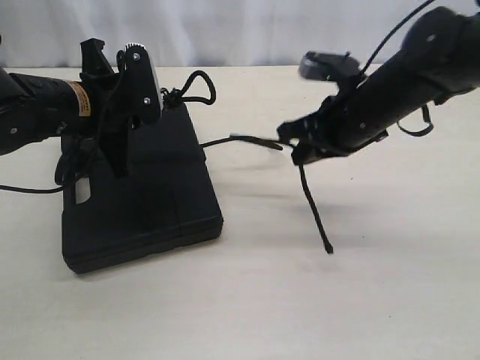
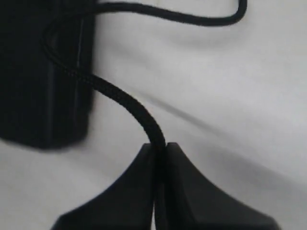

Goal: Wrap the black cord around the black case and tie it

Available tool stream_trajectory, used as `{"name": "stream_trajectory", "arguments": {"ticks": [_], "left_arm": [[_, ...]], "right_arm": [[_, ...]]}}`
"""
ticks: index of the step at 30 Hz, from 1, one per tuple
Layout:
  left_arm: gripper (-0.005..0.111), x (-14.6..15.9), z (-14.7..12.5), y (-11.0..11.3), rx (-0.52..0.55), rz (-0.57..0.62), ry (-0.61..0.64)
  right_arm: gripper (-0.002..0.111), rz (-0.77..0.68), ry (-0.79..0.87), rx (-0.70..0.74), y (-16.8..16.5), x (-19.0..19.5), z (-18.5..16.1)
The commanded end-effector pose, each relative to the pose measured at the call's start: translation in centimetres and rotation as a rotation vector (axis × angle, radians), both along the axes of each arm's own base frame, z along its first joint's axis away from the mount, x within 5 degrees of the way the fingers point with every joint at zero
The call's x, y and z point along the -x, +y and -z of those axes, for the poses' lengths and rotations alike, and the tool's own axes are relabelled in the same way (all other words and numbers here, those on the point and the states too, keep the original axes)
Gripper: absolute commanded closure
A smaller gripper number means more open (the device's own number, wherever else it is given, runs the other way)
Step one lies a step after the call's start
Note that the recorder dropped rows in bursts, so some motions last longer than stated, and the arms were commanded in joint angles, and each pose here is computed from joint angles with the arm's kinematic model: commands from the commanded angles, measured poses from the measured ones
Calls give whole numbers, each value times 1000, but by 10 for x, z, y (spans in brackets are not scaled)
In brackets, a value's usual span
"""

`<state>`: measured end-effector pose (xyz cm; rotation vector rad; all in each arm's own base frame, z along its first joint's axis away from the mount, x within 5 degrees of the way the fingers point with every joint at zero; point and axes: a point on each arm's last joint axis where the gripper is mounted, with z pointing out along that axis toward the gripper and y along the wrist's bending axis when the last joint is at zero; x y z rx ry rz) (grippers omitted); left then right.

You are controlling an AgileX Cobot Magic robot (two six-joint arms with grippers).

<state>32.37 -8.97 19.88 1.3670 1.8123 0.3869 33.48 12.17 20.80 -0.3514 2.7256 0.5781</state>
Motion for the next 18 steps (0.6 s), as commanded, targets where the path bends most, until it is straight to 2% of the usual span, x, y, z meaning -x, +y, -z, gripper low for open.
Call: {"name": "stream_trajectory", "arguments": {"ticks": [1,4,10,18], "left_arm": [[107,-1,-4,-3,-18,50,-48],[107,-1,-5,-5,-68,115,-84],[107,-1,-6,-8,-186,252,-139],[107,1,-5,-10,-353,423,-188]], "right_arm": [[104,243,-47,-313,-30,-27,-13],[104,303,-66,-465,-32,-38,-11],[104,319,-80,-805,-18,-56,-2],[104,281,-82,-840,-14,-81,5]]}}
